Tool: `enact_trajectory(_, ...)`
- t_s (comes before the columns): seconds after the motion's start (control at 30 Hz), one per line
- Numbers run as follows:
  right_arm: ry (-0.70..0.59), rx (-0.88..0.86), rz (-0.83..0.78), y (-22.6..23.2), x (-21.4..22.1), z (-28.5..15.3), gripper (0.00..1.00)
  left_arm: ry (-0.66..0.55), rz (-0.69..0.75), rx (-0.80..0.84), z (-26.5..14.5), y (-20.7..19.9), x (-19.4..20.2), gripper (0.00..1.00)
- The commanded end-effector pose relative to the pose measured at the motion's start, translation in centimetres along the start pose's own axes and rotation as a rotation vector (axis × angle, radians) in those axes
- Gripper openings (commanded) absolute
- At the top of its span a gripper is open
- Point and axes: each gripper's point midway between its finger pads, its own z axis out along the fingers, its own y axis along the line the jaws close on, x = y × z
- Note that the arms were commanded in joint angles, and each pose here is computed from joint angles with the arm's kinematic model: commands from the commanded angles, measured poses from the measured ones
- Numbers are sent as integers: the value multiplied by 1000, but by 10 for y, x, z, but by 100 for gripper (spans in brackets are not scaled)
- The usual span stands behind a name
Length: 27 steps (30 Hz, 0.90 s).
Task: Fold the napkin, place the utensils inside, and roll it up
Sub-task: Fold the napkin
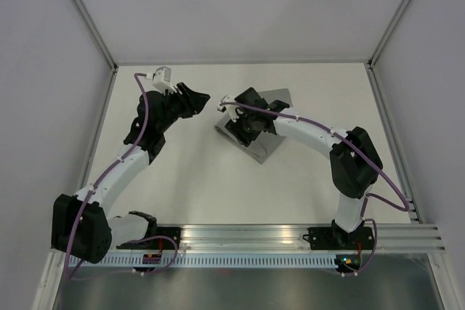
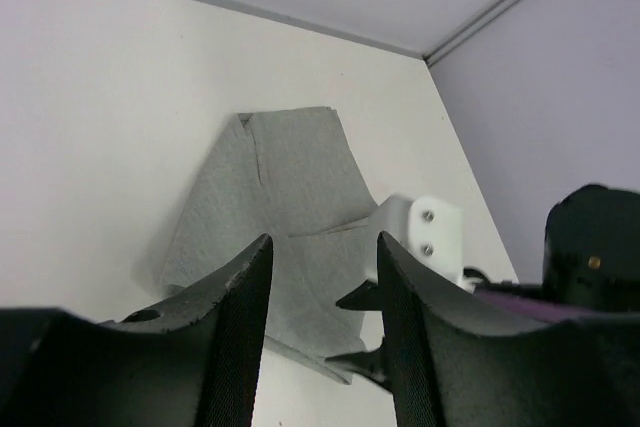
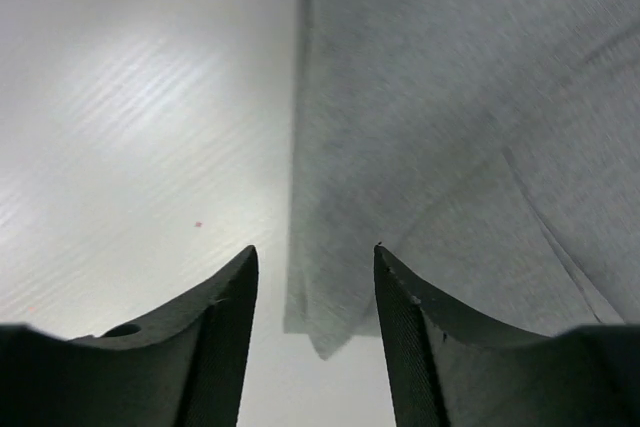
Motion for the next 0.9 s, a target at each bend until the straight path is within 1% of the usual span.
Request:
enact_trajectory(0.0, -53, 112, -86, 2, -20, -9, 57, -22, -24, -99, -18, 5, -13, 52)
enact_trajectory(0.03, -45, 106, -93, 6, -20, -3, 60, -28, -20, -95, -20, 2, -16, 52)
enact_trajectory(0.17, -38, 94, -122, 26, -19, 13, 64, -36, -8, -102, -27, -1, -22, 52)
enact_trajectory(0.3, -42, 153, -135, 22, -18, 24, 67, -103, 3, -129, -43, 0, -36, 54)
enact_trajectory(0.37, -52, 183, -127, 17, -19, 23, 67, -117, -1, -151, -46, 7, -42, 56)
enact_trajectory(0.4, -60, 213, -118, 12, -19, 19, 67, -130, 7, -157, -45, 4, -53, 56)
enact_trajectory(0.47, -80, 276, -62, -5, -23, 10, 67, -95, 37, -238, -28, 28, -52, 56)
enact_trajectory(0.5, -90, 283, -33, -12, -26, 5, 66, -67, 35, -258, -18, 33, -55, 54)
enact_trajectory(0.53, -70, 275, 16, -28, -19, 0, 65, 10, 17, -271, 2, 50, -37, 52)
enact_trajectory(0.57, -60, 276, 53, -37, -14, -2, 64, 50, 8, -273, 15, 58, -27, 51)
enact_trajectory(0.6, -54, 282, 74, -46, -6, -8, 63, 57, 8, -257, 28, 57, -30, 49)
enact_trajectory(0.63, -43, 307, 110, -64, 5, -13, 63, 92, 2, -236, 39, 59, -23, 48)
enact_trajectory(0.67, -35, 328, 116, -73, 15, -17, 62, 151, -14, -247, 62, 74, -7, 48)
enact_trajectory(0.7, -10, 342, 111, -76, 32, -21, 62, 183, -21, -239, 72, 78, 2, 45)
enact_trajectory(0.77, 30, 363, 129, -88, 54, -26, 57, 265, -57, -239, 97, 96, 29, 43)
enact_trajectory(0.83, 61, 377, 141, -95, 79, -33, 54, 332, -84, -207, 111, 100, 51, 41)
enact_trajectory(0.87, 71, 391, 148, -100, 87, -36, 52, 368, -97, -208, 121, 108, 66, 41)
